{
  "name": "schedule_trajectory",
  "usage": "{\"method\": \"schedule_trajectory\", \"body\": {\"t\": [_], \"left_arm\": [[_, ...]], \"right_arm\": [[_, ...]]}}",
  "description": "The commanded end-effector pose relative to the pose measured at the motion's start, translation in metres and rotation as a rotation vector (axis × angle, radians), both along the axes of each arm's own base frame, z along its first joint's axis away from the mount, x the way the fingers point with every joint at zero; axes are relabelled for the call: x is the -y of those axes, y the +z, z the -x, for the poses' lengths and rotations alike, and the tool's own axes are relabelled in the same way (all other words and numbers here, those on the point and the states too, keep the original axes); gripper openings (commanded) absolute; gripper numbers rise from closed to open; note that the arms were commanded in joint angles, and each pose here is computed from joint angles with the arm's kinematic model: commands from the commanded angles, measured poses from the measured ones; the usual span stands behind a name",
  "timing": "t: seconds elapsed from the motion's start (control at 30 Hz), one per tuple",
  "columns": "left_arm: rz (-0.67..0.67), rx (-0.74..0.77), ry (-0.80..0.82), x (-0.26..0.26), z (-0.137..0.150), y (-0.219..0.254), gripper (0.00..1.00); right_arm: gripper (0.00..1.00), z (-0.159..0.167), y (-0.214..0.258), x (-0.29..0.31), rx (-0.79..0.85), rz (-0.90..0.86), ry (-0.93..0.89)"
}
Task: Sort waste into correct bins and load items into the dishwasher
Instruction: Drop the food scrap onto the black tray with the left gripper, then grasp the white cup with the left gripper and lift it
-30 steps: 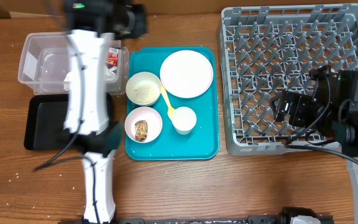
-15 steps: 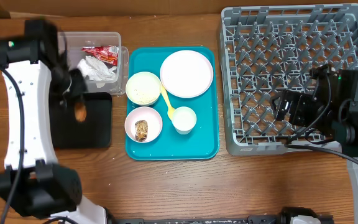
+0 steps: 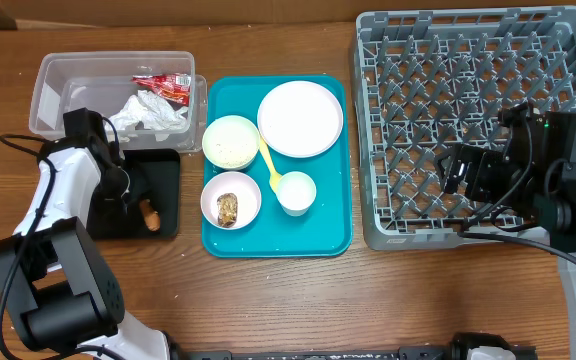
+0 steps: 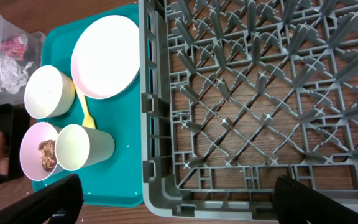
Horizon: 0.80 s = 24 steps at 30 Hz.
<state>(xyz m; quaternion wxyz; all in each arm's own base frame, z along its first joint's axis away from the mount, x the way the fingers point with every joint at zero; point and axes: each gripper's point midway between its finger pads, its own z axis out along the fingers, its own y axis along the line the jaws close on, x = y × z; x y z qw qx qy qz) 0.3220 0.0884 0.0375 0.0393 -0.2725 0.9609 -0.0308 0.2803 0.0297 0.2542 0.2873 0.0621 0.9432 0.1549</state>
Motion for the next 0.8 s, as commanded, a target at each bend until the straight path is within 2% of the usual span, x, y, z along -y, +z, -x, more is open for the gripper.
{"method": "schedule_trajectory", "body": {"t": [0.0,0.13,0.2,0.23,0.27,0.33,0.43,0.5,0.67,0.77], "left_arm": [[0.025,0.059,-0.034,0.007,-0.017,0.022,0.68],[0.063,0.105,-0.132,0.024,-0.034,0.063,0.67],[0.073,0.137,-0.23,0.042,-0.042,0.086,0.67],[0.075,0.153,-0.29,0.055,-0.045,0.097,0.67],[0.083,0.18,-0.419,0.083,-0.049,0.112,0.67],[0.08,0.193,-0.556,0.113,-0.049,0.118,0.67],[0.081,0.185,-0.784,0.164,-0.041,0.11,0.66],[0.086,0.175,-0.878,0.189,-0.035,0.1,0.65],[0.089,0.13,-1.022,0.236,-0.018,0.067,0.59],[0.074,0.09,-1.063,0.246,-0.008,0.052,0.55]], "right_arm": [[1.0,-0.002,0.009,0.0,0.025,-0.002,0.002],[1.0,-0.002,0.009,0.0,0.025,-0.002,0.002],[1.0,-0.002,0.009,0.0,0.025,-0.002,0.002],[1.0,-0.002,0.009,0.0,0.025,-0.002,0.002],[1.0,-0.002,0.009,0.0,0.025,-0.002,0.002],[1.0,-0.002,0.009,0.0,0.025,-0.002,0.002],[1.0,-0.002,0.009,0.0,0.026,-0.002,0.002],[1.0,-0.002,0.009,0.0,0.026,-0.002,0.002],[1.0,-0.002,0.009,0.0,0.025,-0.002,0.002],[1.0,-0.002,0.008,0.0,0.025,-0.003,0.002]]}}
